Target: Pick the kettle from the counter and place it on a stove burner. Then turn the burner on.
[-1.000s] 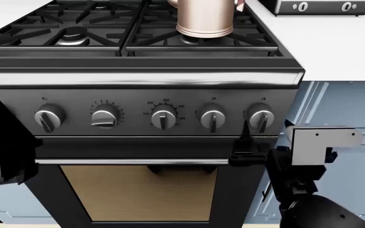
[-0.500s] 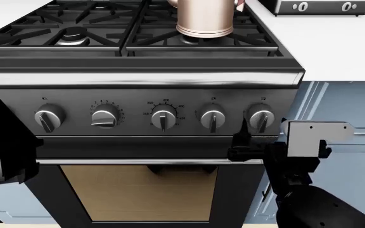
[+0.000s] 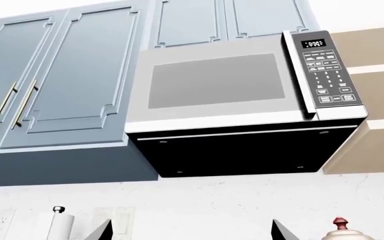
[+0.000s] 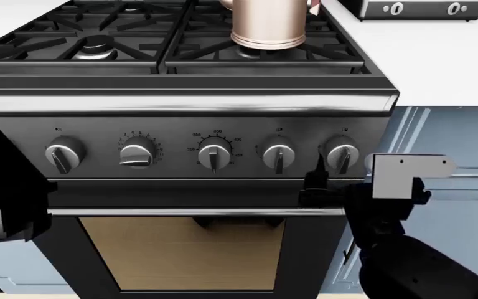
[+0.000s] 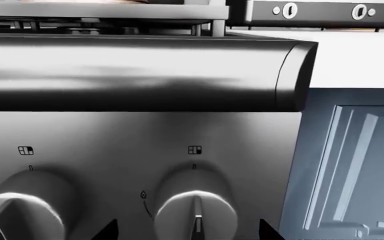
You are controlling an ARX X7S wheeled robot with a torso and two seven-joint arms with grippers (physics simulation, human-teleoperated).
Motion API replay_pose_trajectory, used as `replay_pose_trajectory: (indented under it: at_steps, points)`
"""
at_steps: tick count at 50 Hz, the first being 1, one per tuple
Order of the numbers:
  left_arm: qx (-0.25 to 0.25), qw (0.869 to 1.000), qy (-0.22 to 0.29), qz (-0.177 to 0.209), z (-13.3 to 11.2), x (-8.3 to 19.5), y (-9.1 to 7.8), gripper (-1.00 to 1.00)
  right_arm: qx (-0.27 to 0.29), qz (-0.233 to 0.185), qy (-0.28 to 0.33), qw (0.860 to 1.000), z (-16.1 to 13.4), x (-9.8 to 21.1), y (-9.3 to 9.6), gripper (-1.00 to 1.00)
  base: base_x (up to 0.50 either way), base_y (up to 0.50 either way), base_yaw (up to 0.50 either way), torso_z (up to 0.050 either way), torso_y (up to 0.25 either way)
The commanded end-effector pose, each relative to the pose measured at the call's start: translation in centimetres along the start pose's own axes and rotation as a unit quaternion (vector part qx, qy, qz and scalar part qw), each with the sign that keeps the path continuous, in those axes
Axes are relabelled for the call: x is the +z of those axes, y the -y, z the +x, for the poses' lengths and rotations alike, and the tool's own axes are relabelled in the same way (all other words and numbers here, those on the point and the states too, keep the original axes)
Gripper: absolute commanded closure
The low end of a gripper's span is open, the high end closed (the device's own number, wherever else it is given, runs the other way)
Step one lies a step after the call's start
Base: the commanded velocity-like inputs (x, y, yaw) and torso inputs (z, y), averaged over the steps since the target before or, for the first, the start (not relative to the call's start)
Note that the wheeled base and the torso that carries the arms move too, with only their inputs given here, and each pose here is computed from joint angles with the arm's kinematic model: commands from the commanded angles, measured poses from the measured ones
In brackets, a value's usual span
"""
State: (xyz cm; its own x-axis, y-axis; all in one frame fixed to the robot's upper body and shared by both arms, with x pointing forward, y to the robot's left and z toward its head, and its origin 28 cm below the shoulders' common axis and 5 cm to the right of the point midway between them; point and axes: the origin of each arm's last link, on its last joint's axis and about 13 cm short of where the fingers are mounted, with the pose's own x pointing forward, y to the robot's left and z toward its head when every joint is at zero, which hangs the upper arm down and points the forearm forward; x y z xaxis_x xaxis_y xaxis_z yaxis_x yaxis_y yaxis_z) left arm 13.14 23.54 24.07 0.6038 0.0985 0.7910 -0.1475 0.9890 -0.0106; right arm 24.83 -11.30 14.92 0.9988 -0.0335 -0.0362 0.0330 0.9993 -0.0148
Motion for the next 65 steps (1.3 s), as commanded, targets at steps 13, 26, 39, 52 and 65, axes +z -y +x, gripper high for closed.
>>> replay_pose_trajectory:
  at_steps: [13, 26, 39, 52, 65]
  points:
    - [0.0, 1.0, -0.001, -0.001, 0.0, 0.0, 0.0, -1.0, -0.002, -0.001, -0.016, 1.0, 1.0, -0.4, 0.0, -1.0, 0.0, 0.0, 0.0, 0.0, 0.0]
    - [0.001, 1.0, -0.001, -0.001, 0.0, 0.0, 0.0, -1.0, -0.005, 0.001, -0.023, 1.0, 1.5, -0.4, 0.1, -1.0, 0.0, 0.0, 0.0, 0.0, 0.0]
    - [0.001, 1.0, -0.001, -0.001, 0.0, 0.0, 0.0, -1.0, -0.006, 0.004, -0.032, 0.999, 2.1, -0.6, 0.1, 1.0, 0.0, 0.0, 0.0, 0.0, 0.0]
    - [0.002, 1.0, 0.001, -0.002, 0.0, 0.0, 0.0, -1.0, -0.003, 0.002, -0.033, 0.999, 2.2, -0.4, 0.0, 1.0, 0.01, 0.0, 0.0, 0.0, 0.0]
    - [0.003, 1.0, 0.003, -0.002, 0.0, 0.1, -0.1, -1.0, -0.009, -0.015, -0.034, 0.999, 2.3, -0.3, 0.2, 1.0, 0.01, 0.0, 0.01, 0.0, 0.0]
